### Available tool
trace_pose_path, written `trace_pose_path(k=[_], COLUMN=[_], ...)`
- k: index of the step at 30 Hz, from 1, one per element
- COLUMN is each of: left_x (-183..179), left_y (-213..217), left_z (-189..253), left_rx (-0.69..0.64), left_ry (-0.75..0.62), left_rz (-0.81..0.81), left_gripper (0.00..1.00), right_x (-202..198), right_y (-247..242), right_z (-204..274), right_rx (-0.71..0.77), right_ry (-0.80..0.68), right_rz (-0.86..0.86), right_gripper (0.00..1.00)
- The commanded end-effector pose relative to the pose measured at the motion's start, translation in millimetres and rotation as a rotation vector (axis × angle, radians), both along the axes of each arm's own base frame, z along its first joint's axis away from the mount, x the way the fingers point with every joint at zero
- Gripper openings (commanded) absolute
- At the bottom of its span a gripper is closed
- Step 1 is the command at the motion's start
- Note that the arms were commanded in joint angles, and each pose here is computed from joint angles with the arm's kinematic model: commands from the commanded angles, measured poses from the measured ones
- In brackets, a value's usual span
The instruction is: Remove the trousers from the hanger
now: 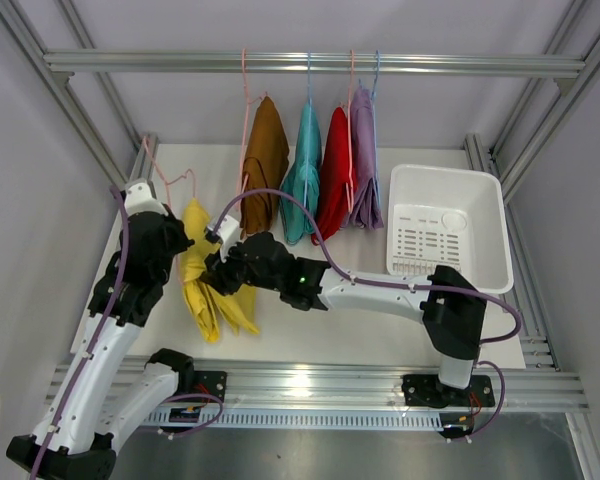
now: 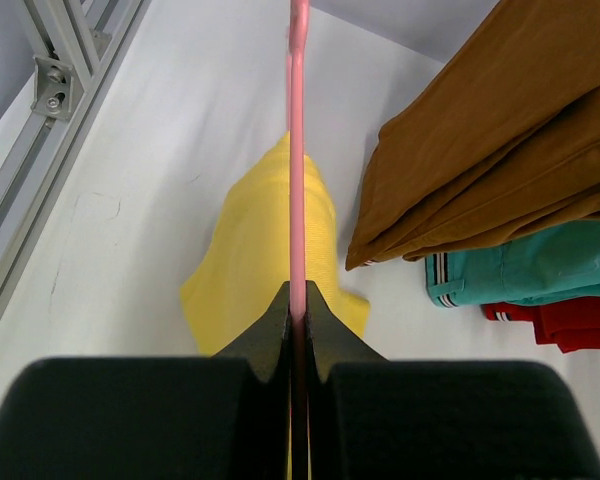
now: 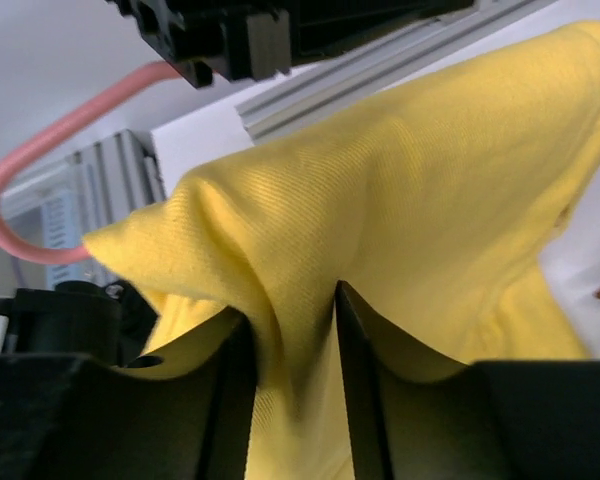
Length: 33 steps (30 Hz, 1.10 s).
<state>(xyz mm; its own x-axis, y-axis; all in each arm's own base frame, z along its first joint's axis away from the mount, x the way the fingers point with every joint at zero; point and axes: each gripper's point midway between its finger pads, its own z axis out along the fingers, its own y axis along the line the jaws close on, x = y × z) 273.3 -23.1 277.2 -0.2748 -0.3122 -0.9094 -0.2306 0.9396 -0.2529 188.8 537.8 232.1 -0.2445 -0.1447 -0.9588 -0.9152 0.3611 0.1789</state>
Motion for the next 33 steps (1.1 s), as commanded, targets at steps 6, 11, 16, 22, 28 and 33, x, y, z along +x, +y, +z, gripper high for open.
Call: trace_pose_path(k=[6,11,16,22,28,33], left_x=[7.4,7.6,8.0,8.5,7.6,7.3], left_y=[-3.2,-4.5,-6.2,-8.2,-8.9,-9.9], left_z=[42.8,41.2,41.1,41.6,40.7,41.7], left_rx=[-0.014,-0.014,-0.016,-0.017,-0.018,-0.022], left_ry=[-0.134,-0.129,-0.129,-0.128,-0.128,-0.131], left_rz=[-0.019,-0.027,-0.034,-0.045,-0.050,-0.055], left_gripper=[0.00,0.01,0.00,0.01,0.00,0.01], right_x=[2.3,9.4,17.3,24.1,28.8,31.6], right_y=[16.6,18.3,17.9,10.7,-10.8,-25.6], right_z=[14.4,12.6,12.7,26.2,72.9,110.0], right_rx=[0.123,0.138,0.146,0.115,0.117,0.134], right_ry=[0.056,0.073,0.074,0.050,-0.010,-0.063], right_rz=[0.059,0.042,0.023,0.004,-0.021,-0.045], right_gripper=[0.33,0.04,0.00,0.00,0.00,0.00])
